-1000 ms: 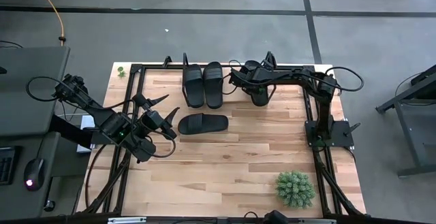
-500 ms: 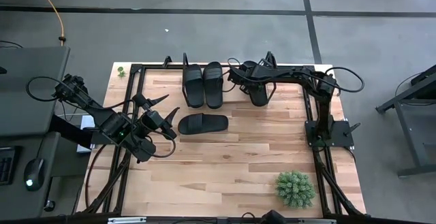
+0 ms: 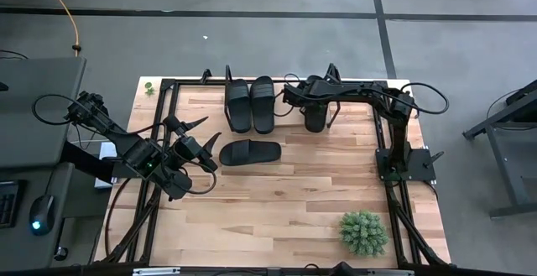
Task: Pick and place slides into the shelf
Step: Put the black slipper on the shelf
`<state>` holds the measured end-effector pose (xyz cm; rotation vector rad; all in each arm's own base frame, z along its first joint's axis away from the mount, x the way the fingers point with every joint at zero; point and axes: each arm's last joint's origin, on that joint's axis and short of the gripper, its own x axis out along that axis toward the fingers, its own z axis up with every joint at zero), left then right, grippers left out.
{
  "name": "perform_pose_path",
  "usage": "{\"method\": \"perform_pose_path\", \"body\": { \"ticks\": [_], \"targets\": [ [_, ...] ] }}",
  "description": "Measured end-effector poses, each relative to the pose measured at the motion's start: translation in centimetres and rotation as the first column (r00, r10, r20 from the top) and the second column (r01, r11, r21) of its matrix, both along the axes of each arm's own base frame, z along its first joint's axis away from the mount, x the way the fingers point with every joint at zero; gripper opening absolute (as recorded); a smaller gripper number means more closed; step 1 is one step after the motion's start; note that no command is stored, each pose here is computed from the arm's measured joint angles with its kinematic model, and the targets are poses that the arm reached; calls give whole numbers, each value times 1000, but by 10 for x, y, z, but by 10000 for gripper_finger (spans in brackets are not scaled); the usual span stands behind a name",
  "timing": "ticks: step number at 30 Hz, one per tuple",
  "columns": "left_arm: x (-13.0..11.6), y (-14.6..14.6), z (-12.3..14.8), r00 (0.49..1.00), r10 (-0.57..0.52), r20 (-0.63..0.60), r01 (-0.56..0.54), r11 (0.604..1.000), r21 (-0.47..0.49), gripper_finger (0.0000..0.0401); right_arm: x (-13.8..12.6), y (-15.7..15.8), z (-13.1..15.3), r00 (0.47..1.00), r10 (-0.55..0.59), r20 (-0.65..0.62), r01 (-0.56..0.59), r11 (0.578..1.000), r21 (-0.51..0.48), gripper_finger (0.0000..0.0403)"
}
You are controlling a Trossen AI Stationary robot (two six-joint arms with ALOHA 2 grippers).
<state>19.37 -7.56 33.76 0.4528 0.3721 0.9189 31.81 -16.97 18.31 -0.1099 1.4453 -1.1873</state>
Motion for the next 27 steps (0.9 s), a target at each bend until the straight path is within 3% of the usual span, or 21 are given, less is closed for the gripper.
{"method": "perform_pose_path", "body": {
  "ticks": [27],
  "targets": [
    [0,0,0,1000,-2,-1,2,1000,-3,246,1,-4,1,1000,13,7,-12,1000,-25,119]
  ]
}}
